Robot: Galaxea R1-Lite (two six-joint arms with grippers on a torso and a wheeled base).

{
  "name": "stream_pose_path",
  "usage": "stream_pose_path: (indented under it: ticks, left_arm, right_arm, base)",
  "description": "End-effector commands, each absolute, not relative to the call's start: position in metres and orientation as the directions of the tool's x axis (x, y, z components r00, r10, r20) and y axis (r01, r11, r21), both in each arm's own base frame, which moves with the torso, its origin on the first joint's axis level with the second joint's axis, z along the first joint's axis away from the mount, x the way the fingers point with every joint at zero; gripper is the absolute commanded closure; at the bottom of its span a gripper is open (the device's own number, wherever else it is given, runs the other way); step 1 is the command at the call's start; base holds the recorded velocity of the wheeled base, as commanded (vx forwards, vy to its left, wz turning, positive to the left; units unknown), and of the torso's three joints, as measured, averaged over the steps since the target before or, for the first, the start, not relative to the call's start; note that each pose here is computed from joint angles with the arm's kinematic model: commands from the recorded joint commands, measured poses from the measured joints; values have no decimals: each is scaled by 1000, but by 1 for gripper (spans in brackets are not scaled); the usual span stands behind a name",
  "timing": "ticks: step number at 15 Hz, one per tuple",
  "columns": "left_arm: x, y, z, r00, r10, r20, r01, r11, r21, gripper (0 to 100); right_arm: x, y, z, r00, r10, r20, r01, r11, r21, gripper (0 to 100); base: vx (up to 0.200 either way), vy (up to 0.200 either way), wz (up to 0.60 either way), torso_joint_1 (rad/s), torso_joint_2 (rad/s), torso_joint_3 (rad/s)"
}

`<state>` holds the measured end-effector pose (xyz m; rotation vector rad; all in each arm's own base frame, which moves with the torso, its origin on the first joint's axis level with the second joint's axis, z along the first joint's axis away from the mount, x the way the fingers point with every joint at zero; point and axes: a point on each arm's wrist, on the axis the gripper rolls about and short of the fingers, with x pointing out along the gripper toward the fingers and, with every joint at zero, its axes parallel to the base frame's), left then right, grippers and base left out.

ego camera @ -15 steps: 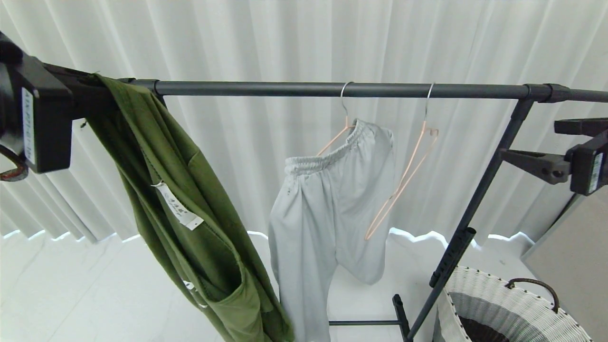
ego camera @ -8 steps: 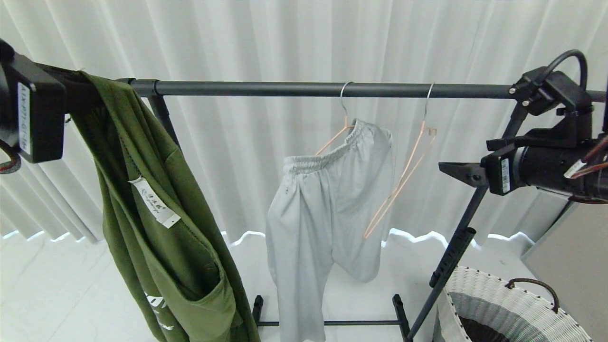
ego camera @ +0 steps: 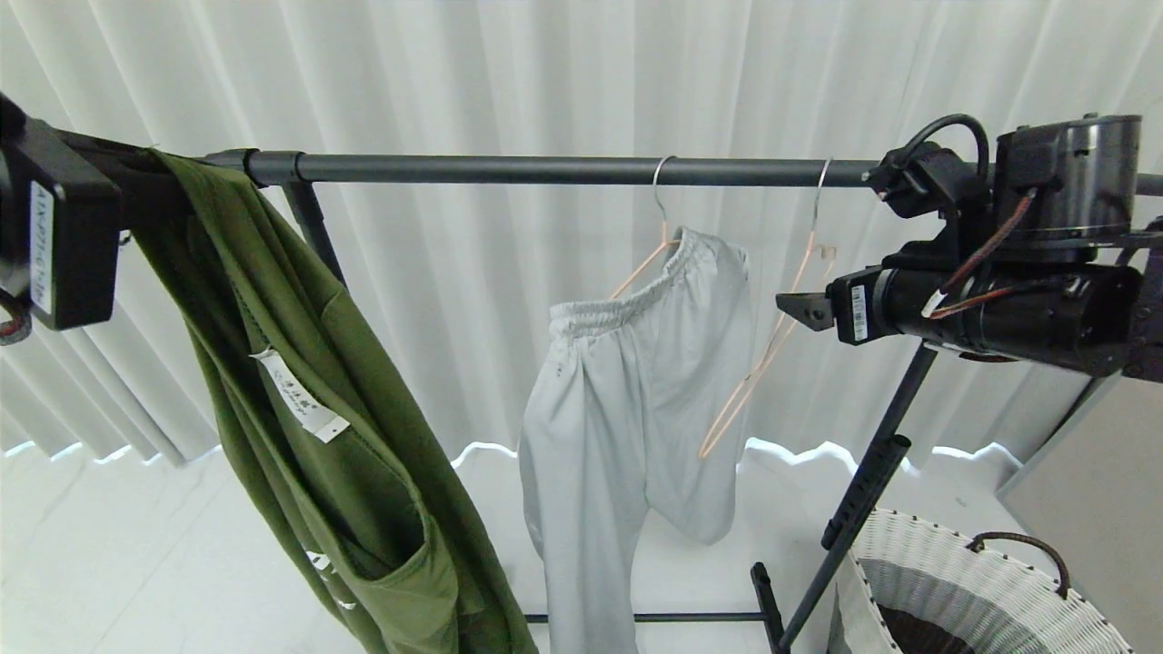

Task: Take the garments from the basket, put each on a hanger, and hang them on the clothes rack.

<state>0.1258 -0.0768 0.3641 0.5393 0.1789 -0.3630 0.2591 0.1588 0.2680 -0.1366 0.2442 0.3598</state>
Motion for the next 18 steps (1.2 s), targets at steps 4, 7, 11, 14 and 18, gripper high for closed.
stream_pose_path:
  ticks: [4, 7, 11, 14, 18]
  left_arm:
    - [125, -76, 364, 922, -288, -258, 382, 786, 486, 100]
    - [126, -76, 365, 926, -277, -256, 372, 785, 496, 100]
    - [126, -76, 365, 926, -277, -256, 372, 785, 496, 100]
    - [126, -76, 365, 926, -277, -256, 372, 781, 501, 100]
    - [126, -77, 364, 926, -278, -257, 374, 775, 509, 100]
  right_arm:
    - [274, 167, 249, 911, 291, -293, -330, 939, -93, 0]
    - [273, 161, 252, 919, 269, -288, -307, 947, -97, 0]
    - [273, 154, 254, 938, 205, -281, -244, 964, -109, 0]
    - [269, 147, 254, 940, 190, -282, -229, 967, -110, 0]
    - [258, 140, 251, 937, 189, -293, -230, 967, -113, 0]
  base:
    - [0, 0, 0, 0, 0, 0]
    - [0, 0, 0, 0, 0, 0]
    - [0, 0, 0, 0, 0, 0]
    - [0, 0, 0, 0, 0, 0]
    - [0, 0, 0, 0, 0, 0]
